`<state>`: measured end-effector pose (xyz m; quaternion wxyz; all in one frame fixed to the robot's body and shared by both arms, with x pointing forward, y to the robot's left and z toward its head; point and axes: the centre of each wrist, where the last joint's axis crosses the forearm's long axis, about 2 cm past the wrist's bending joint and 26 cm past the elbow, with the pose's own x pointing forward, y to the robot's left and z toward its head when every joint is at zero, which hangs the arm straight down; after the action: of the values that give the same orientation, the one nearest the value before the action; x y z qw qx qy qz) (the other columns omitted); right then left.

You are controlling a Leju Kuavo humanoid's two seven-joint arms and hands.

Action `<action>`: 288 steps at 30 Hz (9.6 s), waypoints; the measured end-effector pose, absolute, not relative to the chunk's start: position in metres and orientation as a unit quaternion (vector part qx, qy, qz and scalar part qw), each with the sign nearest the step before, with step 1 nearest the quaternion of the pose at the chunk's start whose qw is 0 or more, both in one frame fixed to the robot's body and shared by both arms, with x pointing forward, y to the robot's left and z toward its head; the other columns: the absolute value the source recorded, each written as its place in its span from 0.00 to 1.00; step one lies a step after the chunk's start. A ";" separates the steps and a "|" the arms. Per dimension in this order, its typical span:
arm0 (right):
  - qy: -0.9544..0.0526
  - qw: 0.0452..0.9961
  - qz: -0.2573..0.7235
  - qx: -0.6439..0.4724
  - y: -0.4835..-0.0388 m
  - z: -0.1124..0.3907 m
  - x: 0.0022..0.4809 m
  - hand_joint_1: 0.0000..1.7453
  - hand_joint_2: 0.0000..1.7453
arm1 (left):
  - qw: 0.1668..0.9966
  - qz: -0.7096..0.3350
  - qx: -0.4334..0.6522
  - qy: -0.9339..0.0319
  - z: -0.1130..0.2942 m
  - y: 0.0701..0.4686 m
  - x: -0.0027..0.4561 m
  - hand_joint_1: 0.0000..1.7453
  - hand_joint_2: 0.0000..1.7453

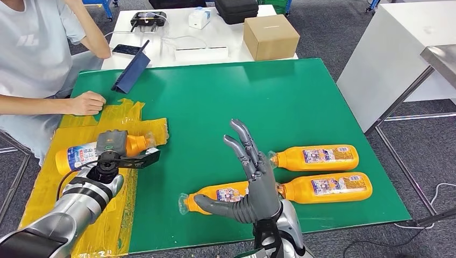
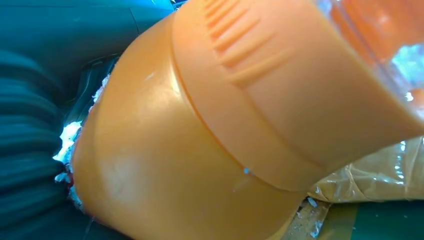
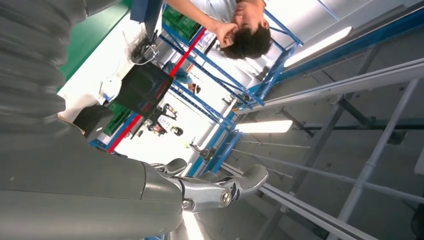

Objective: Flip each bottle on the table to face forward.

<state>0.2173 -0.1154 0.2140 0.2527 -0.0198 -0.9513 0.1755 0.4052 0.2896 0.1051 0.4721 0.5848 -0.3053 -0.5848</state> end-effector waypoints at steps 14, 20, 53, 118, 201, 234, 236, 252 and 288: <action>-0.949 0.260 0.176 -0.014 -0.115 0.212 0.220 0.00 1.00 | 0.506 -0.581 0.544 -0.332 0.104 0.294 0.407 0.00 1.00; -0.949 0.261 0.177 -0.015 -0.115 0.211 0.221 0.00 1.00 | 0.509 -0.550 0.553 -0.365 0.100 0.293 0.403 0.00 1.00; -0.804 0.350 0.446 -0.181 -0.152 0.151 0.231 0.00 1.00 | 0.529 -0.210 0.276 -0.775 0.113 0.254 0.314 0.00 1.00; -0.574 0.460 0.628 -0.255 -0.199 0.062 0.257 0.85 1.00 | 0.478 -0.056 0.149 -0.864 0.155 0.250 0.289 0.00 1.00; -0.830 0.465 0.274 -0.141 -0.099 0.132 0.260 0.97 1.00 | 0.523 -0.141 -0.217 -0.812 0.166 0.183 0.266 0.00 1.00; -0.845 0.406 0.327 -0.116 -0.065 0.139 0.254 0.99 1.00 | 0.536 -0.093 -0.211 -0.812 0.161 0.182 0.277 1.00 1.00; -0.847 0.404 0.327 -0.116 -0.064 0.140 0.255 0.99 1.00 | 0.534 -0.078 -0.204 -0.817 0.162 0.180 0.276 1.00 1.00; -0.852 0.400 0.318 -0.115 -0.058 0.142 0.257 0.46 1.00 | 0.523 -0.010 -0.159 -0.838 0.164 0.173 0.269 1.00 1.00; -0.953 0.295 -0.013 -0.072 -0.137 0.223 0.222 0.00 1.00 | 0.331 -0.454 0.558 -0.611 0.186 0.206 0.375 1.00 1.00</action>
<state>0.2217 -0.1365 0.2231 0.2952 -0.0724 -0.9526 -0.0132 0.3754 0.2056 0.1862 0.3311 0.5578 -0.6111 -0.4537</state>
